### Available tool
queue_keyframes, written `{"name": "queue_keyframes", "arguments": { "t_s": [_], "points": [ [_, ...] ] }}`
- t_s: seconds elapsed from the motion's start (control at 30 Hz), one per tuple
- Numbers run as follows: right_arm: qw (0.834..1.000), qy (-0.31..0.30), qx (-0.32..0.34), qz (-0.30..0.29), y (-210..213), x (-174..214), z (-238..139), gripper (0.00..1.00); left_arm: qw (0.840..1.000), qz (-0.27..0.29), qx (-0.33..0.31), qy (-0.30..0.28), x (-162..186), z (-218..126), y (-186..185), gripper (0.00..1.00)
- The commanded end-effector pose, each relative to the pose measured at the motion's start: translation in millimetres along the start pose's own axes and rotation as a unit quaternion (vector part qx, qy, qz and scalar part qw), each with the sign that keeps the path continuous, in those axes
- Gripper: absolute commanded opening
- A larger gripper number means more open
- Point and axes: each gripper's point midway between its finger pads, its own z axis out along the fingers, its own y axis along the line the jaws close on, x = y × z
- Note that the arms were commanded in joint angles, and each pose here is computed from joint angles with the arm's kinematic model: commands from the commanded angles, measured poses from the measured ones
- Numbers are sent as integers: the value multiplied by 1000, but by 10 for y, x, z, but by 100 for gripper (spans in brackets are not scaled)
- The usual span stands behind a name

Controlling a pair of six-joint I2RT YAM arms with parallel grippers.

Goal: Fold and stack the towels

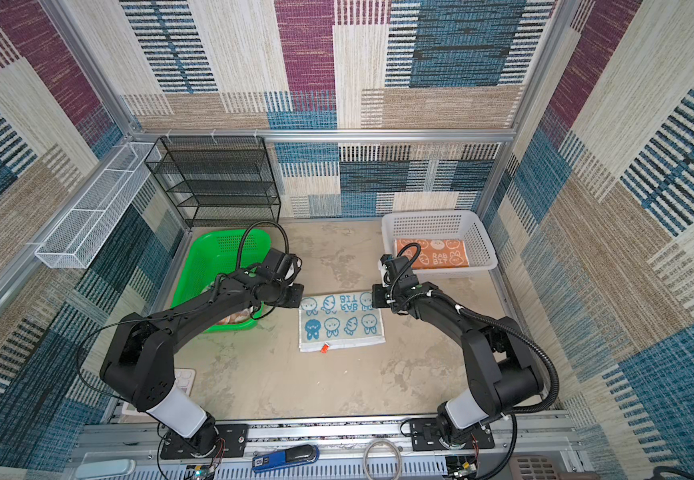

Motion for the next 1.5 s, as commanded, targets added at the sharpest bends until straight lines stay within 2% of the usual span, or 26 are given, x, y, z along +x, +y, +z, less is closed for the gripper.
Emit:
{"name": "queue_keyframes", "arguments": {
  "t_s": [0.0, 0.13, 0.23, 0.47, 0.63, 0.8, 1.1, 1.47],
  "points": [
    [1000, -3, -10, 23, -17, 146, 14, 1, 999, -32, 9, 7, 162, 67, -46, 0],
    [998, 19, -29, 44, -31, 428, 95, 1, 998, -50, 10, 38, 401, 272, -22, 0],
    [998, 26, -37, 54, -40, 539, 155, 1, 997, -50, -7, 50, 430, 393, 34, 0],
    [996, 30, -52, 59, 30, 391, 367, 0, 995, -70, -29, 60, 113, 663, 279, 0],
    [997, 15, -50, 50, 99, 67, 415, 0, 997, -57, -40, 36, -270, 608, 356, 0],
    [998, -7, -43, 34, 146, -154, 256, 1, 998, -42, -38, 11, -444, 367, 304, 0],
    [998, -10, -58, 38, 161, 43, 67, 1, 998, -48, -33, -10, -261, 97, 337, 0],
    [996, 19, -66, 58, 90, 396, 218, 2, 998, -58, -27, 16, -50, 390, 367, 0]
  ]
}}
